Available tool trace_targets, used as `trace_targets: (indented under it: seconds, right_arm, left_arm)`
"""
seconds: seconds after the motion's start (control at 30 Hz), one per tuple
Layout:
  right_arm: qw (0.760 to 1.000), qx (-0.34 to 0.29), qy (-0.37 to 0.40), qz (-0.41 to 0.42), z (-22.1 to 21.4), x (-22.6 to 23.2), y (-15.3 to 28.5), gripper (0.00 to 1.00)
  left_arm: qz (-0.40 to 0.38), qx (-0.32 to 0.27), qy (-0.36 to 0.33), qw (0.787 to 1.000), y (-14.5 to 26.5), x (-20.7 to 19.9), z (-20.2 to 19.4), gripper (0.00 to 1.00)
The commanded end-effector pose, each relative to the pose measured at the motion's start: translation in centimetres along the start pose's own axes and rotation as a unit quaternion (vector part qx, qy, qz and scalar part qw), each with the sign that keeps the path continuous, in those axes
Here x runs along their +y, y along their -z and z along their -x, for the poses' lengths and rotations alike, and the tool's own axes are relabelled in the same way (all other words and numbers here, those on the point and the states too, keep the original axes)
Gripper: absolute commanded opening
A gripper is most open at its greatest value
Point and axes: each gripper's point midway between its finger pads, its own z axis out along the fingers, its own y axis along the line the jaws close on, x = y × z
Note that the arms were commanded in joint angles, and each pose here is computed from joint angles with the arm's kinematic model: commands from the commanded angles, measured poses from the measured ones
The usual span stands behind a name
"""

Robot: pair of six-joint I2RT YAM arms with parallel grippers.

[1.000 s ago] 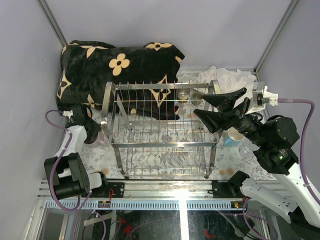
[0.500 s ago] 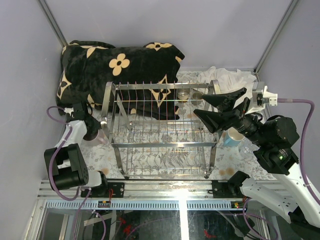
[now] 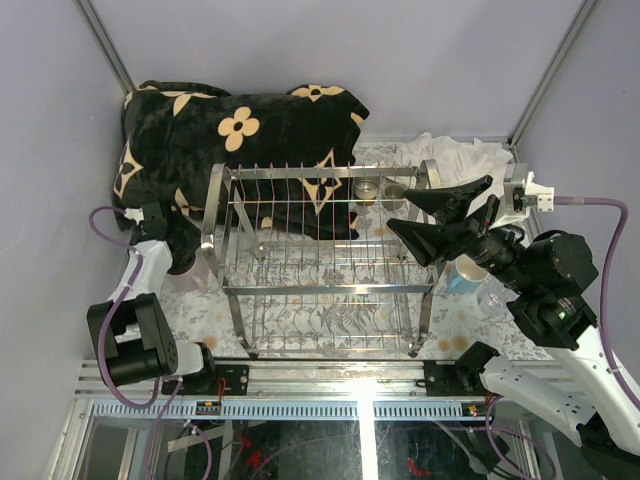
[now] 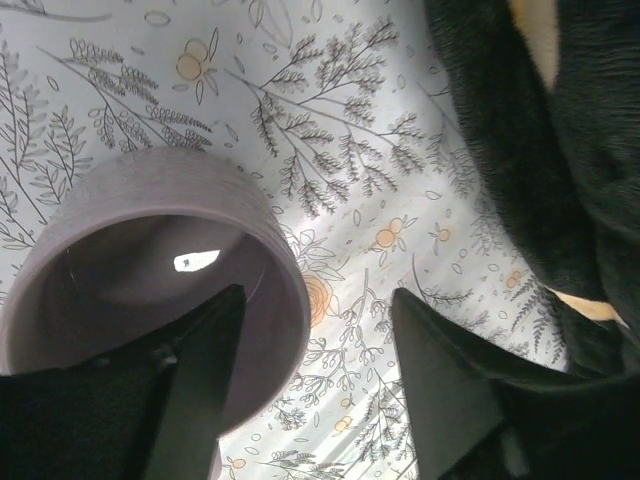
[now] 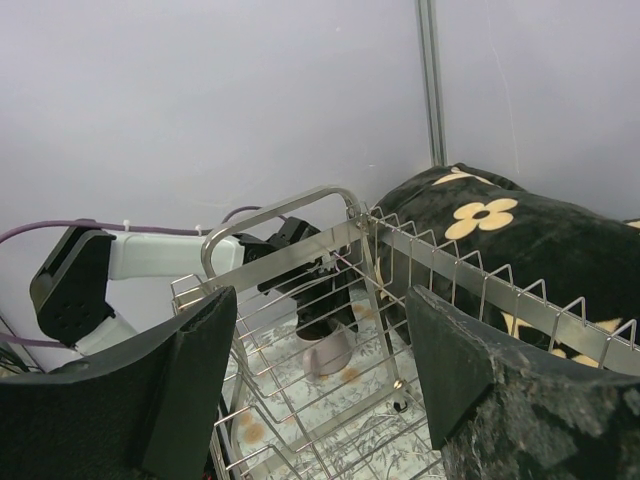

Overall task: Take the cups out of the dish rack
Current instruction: Place the cup at the center of the board, then reset both arms

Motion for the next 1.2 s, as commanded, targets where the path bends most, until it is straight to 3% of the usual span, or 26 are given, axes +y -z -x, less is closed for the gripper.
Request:
trace_targets:
  seconds: [0.0,0.2,0.5,0.83,1.17]
  right_arm:
    - [0.999,-0.035,0.016,-0.001,2.4,0.3,-0.3,0.75]
    - [1.0,-0.027,0.013,-0.004,1.9,-0.1,-0.7,0.8]
    - [1.0,-0.001,-0.001,-0.02,0.1,-1.4,-1.9,0.99]
    - [0.999,0.021,-0.022,-0.038,-1.0,-2.2,-2.5,1.0]
    - [0.994,0.019,-0.008,-0.104,0.9,-3.8,-1.9,0.99]
  left_arm:
    - [-0.032,-0.062,0.007,0.998,2.9,-1.7,3.1,0.65]
    - [-0.071,-0.122,0.027,0.99,7.3,-2.9,4.7,0.78]
    - [-0.202,-0.193,0.034,0.96,15.7,-6.5,5.5,0.89]
    - [-0.302,-0.228,0.015,0.926,21.8,-8.6,4.4,1.0]
    - [-0.339,-0.236,-0.006,0.911,24.6,-9.9,4.0,1.0]
